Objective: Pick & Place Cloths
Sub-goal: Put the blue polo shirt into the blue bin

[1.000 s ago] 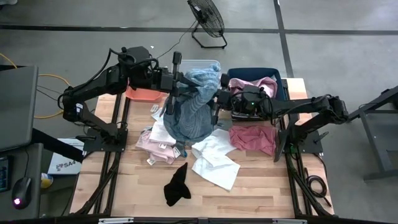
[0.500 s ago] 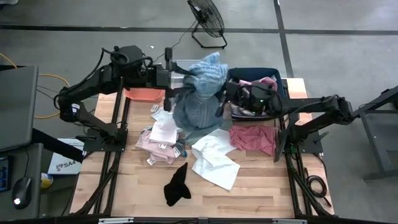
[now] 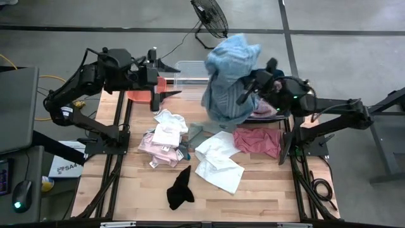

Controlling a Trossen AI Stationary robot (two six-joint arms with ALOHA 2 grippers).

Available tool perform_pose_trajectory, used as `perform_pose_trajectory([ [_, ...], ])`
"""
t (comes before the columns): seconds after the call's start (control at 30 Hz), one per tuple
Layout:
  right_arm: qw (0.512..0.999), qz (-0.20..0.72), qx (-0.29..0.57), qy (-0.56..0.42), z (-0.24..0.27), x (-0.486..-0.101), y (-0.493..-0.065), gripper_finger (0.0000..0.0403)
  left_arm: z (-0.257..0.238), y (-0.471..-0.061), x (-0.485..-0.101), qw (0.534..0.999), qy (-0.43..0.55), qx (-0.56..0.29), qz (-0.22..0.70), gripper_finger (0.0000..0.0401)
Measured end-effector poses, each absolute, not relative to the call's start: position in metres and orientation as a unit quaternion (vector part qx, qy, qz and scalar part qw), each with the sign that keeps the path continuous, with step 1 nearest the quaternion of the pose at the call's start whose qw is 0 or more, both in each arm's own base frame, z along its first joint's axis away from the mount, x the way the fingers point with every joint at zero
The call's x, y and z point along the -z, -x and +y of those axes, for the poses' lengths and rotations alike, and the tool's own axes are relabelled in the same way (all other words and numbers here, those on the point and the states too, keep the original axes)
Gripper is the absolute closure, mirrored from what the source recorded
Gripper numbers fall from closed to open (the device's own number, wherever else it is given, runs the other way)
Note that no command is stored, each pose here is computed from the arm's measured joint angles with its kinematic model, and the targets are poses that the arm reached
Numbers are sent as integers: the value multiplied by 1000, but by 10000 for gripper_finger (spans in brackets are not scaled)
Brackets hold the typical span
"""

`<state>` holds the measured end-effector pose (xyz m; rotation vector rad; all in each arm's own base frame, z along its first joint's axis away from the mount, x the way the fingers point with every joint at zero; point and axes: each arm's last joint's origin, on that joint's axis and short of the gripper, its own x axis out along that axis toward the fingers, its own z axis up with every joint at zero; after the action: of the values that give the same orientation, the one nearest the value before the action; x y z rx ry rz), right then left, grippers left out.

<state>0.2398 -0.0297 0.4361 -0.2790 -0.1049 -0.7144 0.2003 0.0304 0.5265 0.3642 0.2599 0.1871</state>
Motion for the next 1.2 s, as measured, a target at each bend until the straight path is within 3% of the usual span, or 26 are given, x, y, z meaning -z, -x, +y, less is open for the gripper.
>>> perform_pose_trajectory([
  [0.3,863,-67,466,183,-32,-462,-204,398,31,-202,-500,963,-120,-85,224,132],
  [0.73,726,111,647,204,-38,-461,-185,398,35,-231,-432,941,-74,-83,319,168],
  [1.2,666,177,703,172,-55,-431,-187,398,34,-235,-357,948,-41,-76,307,181],
])
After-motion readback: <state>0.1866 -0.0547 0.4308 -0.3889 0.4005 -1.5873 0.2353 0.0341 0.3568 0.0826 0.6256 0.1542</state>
